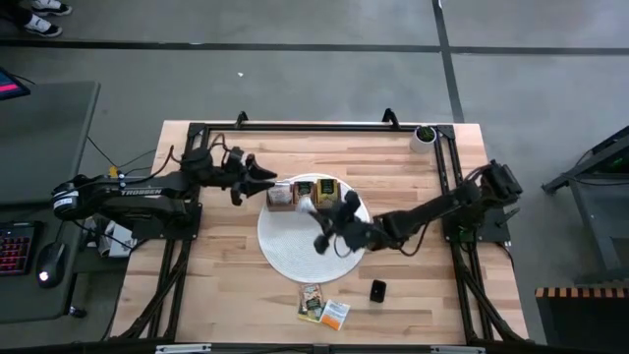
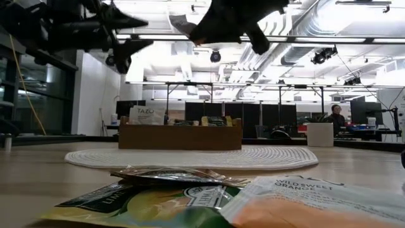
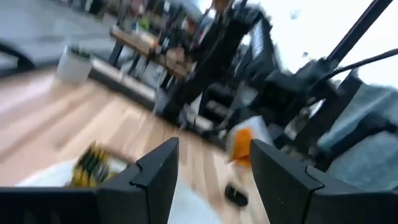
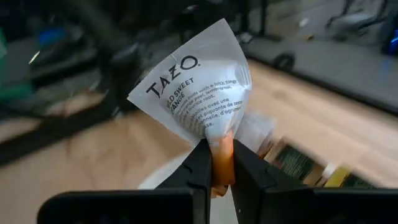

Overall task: Pick & Place Tea
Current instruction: Put the orange tea bag into the left section of the wooden organizer

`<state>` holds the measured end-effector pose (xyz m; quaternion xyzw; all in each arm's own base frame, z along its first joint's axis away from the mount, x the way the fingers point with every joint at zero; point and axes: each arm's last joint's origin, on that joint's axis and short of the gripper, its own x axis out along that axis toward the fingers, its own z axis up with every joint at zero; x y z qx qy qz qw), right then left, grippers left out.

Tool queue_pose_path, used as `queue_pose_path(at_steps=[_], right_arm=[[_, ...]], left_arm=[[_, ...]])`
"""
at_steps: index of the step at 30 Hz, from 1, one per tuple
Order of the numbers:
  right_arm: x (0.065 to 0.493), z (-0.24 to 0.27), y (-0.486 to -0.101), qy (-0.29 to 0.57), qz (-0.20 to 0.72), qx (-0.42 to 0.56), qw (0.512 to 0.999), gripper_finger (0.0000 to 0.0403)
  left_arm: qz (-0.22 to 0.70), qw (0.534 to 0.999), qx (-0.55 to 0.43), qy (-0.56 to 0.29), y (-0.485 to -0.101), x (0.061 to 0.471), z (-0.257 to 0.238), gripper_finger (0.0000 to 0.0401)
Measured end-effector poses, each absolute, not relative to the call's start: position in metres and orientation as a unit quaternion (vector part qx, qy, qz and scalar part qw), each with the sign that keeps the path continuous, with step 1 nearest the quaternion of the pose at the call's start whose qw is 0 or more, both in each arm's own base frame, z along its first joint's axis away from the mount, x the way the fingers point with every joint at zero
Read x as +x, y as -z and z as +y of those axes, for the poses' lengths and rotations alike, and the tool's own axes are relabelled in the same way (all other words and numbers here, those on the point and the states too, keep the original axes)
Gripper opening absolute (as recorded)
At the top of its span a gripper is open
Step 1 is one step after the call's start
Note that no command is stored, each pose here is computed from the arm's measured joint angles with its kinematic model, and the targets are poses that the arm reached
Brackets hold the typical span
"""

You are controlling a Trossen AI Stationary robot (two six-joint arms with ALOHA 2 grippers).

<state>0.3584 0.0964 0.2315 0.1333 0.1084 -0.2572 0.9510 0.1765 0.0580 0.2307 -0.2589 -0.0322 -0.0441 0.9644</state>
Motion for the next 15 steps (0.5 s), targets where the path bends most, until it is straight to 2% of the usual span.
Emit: queue_pose_path(at_steps=[7,15], right_arm=[[0.370,0.059,-0.249,0.316,0.021,0.140,0.938,0.0030],[0.376,0.024,-0.258,0.340,-0.025,0.155,0.927,0.0030]], left_arm=[[-0.128,0.960,-0.246,0.040,-0.249,0.173,0.059,0.0193],[-0.167,0.968,-0.189,-0.008,-0.254,0.172,0.061,0.0193]])
